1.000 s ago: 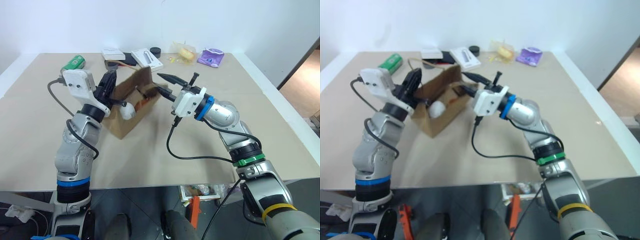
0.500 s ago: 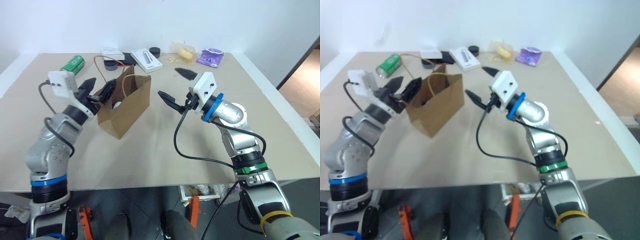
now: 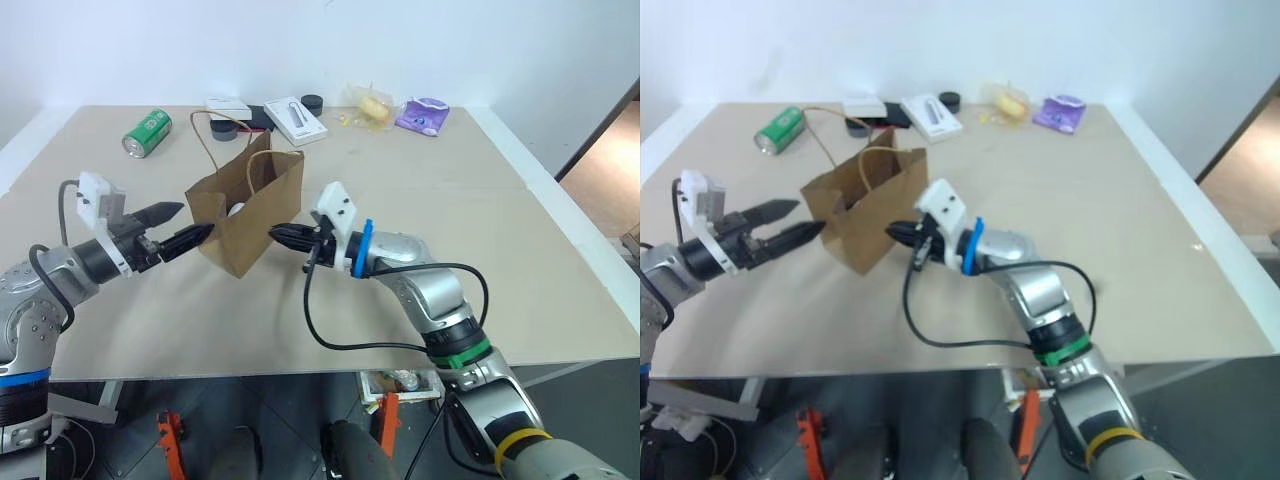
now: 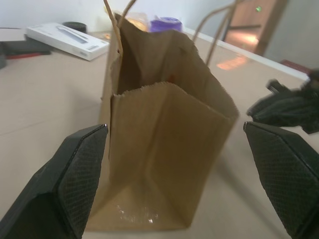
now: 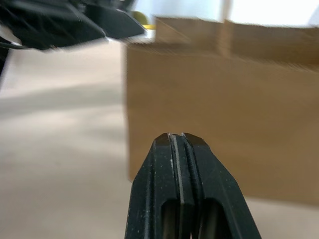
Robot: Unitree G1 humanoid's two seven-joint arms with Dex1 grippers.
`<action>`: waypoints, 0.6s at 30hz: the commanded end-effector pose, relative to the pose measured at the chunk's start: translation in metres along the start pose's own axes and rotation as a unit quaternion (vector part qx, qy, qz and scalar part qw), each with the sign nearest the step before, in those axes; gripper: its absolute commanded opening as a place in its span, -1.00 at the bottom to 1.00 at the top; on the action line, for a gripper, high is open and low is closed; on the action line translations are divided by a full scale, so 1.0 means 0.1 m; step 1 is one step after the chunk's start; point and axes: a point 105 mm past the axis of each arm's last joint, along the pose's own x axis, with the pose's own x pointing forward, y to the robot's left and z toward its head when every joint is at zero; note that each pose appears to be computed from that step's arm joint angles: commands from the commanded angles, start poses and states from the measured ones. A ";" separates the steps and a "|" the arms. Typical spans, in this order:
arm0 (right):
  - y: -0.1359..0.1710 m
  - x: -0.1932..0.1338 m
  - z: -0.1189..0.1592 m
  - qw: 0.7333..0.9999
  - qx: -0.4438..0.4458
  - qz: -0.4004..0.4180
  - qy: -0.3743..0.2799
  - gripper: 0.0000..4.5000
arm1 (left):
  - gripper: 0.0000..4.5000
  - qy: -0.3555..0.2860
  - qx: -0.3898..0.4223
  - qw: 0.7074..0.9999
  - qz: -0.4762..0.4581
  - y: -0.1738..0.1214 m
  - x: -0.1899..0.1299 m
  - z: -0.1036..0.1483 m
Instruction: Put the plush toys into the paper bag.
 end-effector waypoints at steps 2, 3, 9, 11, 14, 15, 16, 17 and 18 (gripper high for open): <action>-0.02 0.19 0.05 1.000 -0.014 0.009 0.005 -0.90 | 1.00 0.001 0.051 0.999 -0.001 0.09 0.06 0.06; -0.03 0.22 0.06 1.000 -0.013 0.009 0.004 -0.90 | 1.00 0.004 0.057 0.998 -0.002 0.10 0.07 0.05; -0.09 0.37 0.13 1.000 -0.009 -0.004 -0.007 -0.90 | 1.00 0.004 0.070 0.998 -0.010 0.09 0.06 0.06; -0.11 0.40 0.15 1.000 -0.006 -0.007 -0.012 -0.90 | 1.00 0.007 0.075 0.997 -0.011 0.08 0.05 0.05; -0.10 0.44 0.19 1.000 -0.002 -0.007 -0.022 -0.90 | 1.00 0.013 0.079 0.997 -0.016 0.07 0.08 0.02; -0.10 0.45 0.21 1.000 -0.001 -0.006 -0.024 -0.90 | 1.00 0.015 0.080 0.997 -0.018 0.07 0.09 0.01; -0.10 0.46 0.22 1.000 -0.001 -0.006 -0.026 -0.90 | 1.00 0.016 0.081 0.996 -0.020 0.06 0.10 0.00; -0.10 0.46 0.23 1.000 -0.001 -0.006 -0.027 -0.90 | 1.00 0.016 0.082 0.996 -0.021 0.06 0.11 0.00; -0.10 0.47 0.24 1.000 -0.001 -0.006 -0.028 -0.90 | 1.00 0.019 0.086 0.996 -0.024 0.05 0.13 -0.01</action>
